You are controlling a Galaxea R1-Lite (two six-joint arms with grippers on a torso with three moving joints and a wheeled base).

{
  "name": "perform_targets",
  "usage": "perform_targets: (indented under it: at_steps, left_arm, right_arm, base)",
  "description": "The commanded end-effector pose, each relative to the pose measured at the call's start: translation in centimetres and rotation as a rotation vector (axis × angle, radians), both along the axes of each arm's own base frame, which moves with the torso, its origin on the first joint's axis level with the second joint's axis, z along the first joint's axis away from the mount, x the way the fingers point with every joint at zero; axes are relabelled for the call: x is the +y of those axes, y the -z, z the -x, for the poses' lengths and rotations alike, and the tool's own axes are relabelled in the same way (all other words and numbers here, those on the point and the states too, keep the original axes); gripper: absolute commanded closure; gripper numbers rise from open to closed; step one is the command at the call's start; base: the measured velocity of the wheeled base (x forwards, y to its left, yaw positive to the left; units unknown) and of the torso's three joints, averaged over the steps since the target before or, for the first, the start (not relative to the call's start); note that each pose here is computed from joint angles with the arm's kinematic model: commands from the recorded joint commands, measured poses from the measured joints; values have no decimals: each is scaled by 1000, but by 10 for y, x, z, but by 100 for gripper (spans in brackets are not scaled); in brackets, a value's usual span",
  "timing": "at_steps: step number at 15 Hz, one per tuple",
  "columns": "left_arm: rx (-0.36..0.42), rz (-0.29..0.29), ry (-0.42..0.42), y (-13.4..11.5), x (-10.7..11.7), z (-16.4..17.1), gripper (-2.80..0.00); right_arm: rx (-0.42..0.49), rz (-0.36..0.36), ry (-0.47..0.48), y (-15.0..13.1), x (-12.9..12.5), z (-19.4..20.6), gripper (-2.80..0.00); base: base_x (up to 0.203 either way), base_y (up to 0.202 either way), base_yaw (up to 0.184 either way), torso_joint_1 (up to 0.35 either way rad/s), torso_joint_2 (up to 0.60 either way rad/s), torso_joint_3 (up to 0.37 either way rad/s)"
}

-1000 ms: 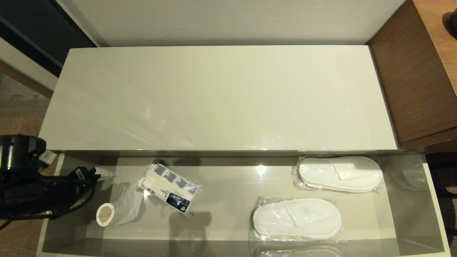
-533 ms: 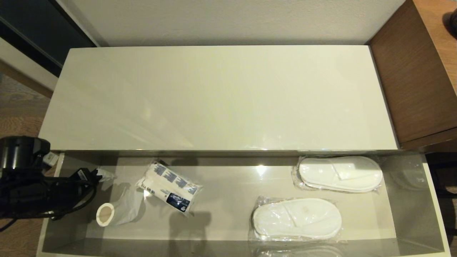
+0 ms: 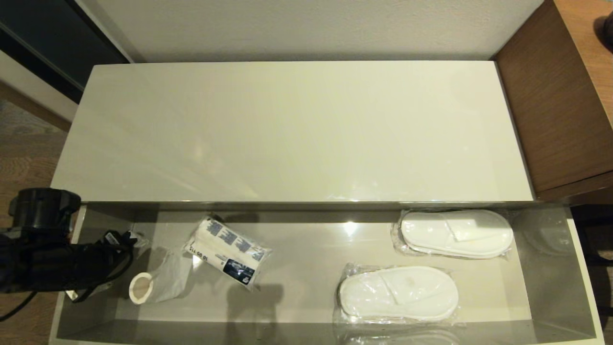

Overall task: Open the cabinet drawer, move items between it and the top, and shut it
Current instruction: Take out the roll paper from the drawer

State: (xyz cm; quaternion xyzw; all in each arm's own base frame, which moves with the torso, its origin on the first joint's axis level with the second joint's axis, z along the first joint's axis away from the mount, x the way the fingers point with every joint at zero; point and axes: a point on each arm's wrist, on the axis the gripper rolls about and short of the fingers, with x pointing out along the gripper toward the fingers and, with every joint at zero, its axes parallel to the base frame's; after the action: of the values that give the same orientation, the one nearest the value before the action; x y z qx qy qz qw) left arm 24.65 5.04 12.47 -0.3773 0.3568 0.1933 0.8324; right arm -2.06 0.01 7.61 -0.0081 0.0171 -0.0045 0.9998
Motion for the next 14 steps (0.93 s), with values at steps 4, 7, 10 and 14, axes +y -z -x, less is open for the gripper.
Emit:
perform_targets:
  at_steps: [4,7,10,14]
  left_arm:
    - [44,35,-46,7,2,-6,-280]
    - [54,70,-84,11,4,-13,-280]
    - [73,92,-109,17,4,-14,-280]
    - [75,91,-112,18,5,-15,-280]
  right_arm:
    - [1,0,0,0,0,0,0]
    - [1,0,0,0,0,0,0]
    - [0,0,0,0,0,0,0]
    - [1,0,0,0,0,0,0]
  base:
    - [0,0,0,0,0,0]
    - [0,0,0,0,0,0]
    - [0,0,0,0,0,0]
    - [0,0,0,0,0,0]
